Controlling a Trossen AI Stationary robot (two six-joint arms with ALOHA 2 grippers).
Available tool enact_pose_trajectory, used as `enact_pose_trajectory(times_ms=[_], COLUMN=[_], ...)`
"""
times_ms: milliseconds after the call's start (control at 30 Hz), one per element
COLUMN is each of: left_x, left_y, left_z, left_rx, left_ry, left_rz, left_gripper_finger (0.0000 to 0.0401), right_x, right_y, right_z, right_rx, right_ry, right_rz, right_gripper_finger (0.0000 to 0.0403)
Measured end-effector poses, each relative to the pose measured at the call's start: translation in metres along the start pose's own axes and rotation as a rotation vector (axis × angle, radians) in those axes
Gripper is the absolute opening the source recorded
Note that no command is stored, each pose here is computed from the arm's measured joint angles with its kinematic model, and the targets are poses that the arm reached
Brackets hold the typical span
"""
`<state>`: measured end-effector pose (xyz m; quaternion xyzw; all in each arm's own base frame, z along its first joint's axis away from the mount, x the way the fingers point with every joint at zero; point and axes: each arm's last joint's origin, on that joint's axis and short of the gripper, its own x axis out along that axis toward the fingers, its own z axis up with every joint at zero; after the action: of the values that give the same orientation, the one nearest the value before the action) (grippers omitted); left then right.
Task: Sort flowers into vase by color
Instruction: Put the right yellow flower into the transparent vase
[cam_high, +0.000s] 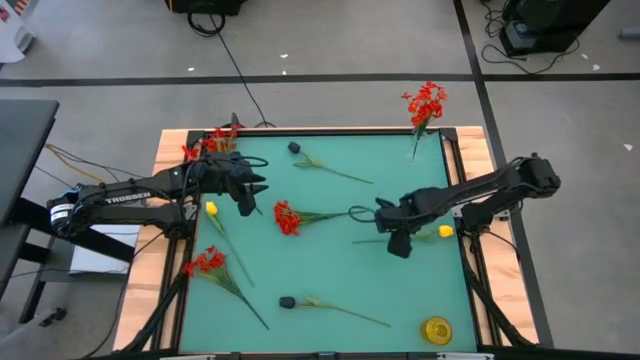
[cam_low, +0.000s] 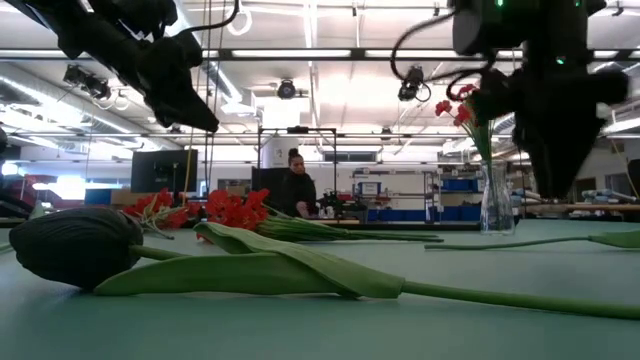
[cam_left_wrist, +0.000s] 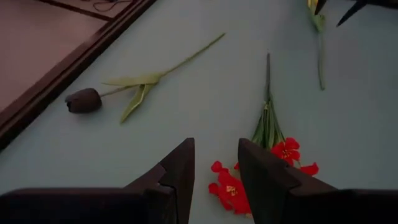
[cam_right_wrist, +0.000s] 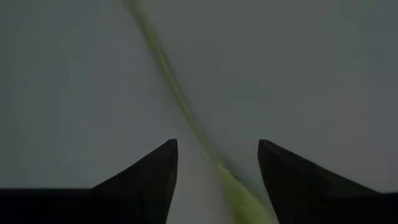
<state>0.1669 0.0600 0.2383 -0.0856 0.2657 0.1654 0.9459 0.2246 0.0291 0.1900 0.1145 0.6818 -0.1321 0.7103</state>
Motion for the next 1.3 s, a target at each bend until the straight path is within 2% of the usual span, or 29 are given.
enact_pose_trajectory(times_ms=[100, 267, 600, 833, 967, 1133, 1200, 1300], left_x=[0.000, 0.000, 0.000, 0.000, 0.000, 0.000, 0.000, 0.000], left_y=[0.000, 0.000, 0.000, 0.000, 0.000, 0.000, 0.000, 0.000], left_z=[0.000, 0.000, 0.000, 0.000, 0.000, 0.000, 0.000, 0.000], left_rx=[-0.040, -0.053, -0.055, -0.077, -0.075, -0.064, -0.066, -0.068], left_ry=[0.003, 0.002, 0.001, 0.002, 0.002, 0.003, 0.003, 0.003], left_rz=[0.000, 0.001, 0.003, 0.003, 0.004, 0.004, 0.004, 0.004], left_gripper_finger=[0.0128, 0.0128, 0.0128, 0.0128, 0.0128, 0.0128, 0.0128, 0.0128], right_x=[0.011, 0.031, 0.045, 0.015, 0.003, 0.017, 0.024, 0.028], right_y=[0.000, 0.001, 0.002, -0.002, -0.003, -0.006, -0.008, -0.008], right_z=[0.001, 0.008, 0.006, 0.001, -0.009, -0.030, -0.037, -0.037], right_rx=[-0.142, -0.262, -0.259, -0.189, -0.204, -0.243, -0.264, -0.276], right_ry=[0.063, 0.148, 0.200, 0.091, 0.022, 0.035, 0.065, 0.051], right_rz=[-0.066, -0.071, -0.045, -0.001, 0.052, 0.084, 0.061, 0.064], right_gripper_finger=[0.0230, 0.0227, 0.0208, 0.0202, 0.0202, 0.0202, 0.0202, 0.0202])
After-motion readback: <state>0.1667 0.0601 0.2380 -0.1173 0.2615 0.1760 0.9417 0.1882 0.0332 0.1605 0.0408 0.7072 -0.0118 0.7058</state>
